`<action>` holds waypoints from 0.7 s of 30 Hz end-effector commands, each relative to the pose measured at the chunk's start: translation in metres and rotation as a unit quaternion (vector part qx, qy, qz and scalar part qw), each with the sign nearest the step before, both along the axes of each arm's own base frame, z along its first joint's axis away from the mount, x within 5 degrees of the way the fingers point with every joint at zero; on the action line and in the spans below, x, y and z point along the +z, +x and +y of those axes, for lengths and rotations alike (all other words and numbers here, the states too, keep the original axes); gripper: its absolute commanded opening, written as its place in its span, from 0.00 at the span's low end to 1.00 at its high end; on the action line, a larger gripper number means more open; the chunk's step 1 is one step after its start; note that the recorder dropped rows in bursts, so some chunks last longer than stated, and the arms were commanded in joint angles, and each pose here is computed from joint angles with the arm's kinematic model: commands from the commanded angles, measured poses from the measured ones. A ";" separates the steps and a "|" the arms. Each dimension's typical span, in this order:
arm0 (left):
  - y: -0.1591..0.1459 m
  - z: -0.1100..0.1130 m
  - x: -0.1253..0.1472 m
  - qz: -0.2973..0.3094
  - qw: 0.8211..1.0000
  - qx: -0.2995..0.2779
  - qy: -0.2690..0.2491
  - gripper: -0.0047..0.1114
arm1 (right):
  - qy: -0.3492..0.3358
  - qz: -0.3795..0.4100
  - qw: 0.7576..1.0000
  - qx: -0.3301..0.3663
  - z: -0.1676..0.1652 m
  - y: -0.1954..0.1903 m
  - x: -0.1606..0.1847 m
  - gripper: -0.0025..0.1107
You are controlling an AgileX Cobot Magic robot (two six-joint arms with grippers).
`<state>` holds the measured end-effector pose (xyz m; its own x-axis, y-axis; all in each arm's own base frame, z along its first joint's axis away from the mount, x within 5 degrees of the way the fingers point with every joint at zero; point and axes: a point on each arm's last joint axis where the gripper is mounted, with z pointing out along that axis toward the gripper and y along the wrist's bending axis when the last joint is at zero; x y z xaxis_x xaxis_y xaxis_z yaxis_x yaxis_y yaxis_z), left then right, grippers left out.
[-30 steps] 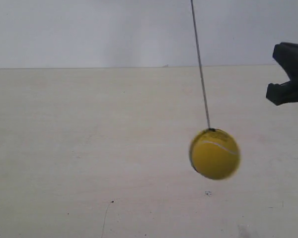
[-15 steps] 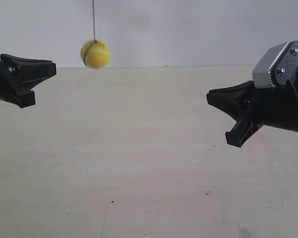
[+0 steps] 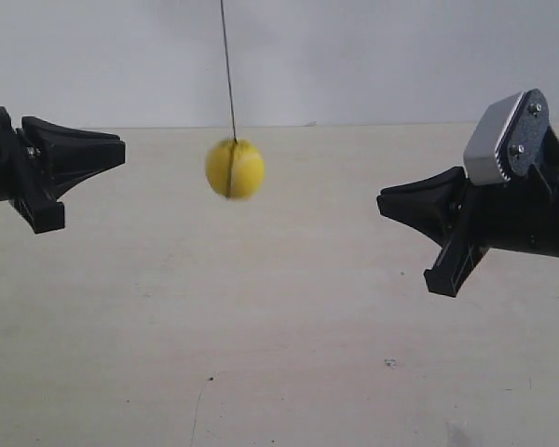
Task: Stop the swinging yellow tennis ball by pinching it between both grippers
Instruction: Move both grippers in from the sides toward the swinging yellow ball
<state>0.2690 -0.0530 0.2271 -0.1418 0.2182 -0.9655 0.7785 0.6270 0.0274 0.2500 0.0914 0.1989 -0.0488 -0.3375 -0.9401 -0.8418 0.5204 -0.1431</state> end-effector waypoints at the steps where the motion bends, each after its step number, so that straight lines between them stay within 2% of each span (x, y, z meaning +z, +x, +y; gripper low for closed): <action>1: -0.001 -0.005 -0.001 0.004 0.999 -0.032 -0.018 0.08 | 0.001 -0.001 1.000 0.007 0.001 0.000 0.000 0.02; 13: 0.000 -0.011 -0.012 0.020 0.995 -0.073 -0.057 0.08 | 0.048 0.017 0.998 0.049 0.008 0.002 -0.015 0.02; 21: 0.000 -0.029 -0.006 0.013 0.992 -0.114 -0.045 0.08 | 0.065 0.014 0.996 0.061 0.010 0.000 -0.011 0.02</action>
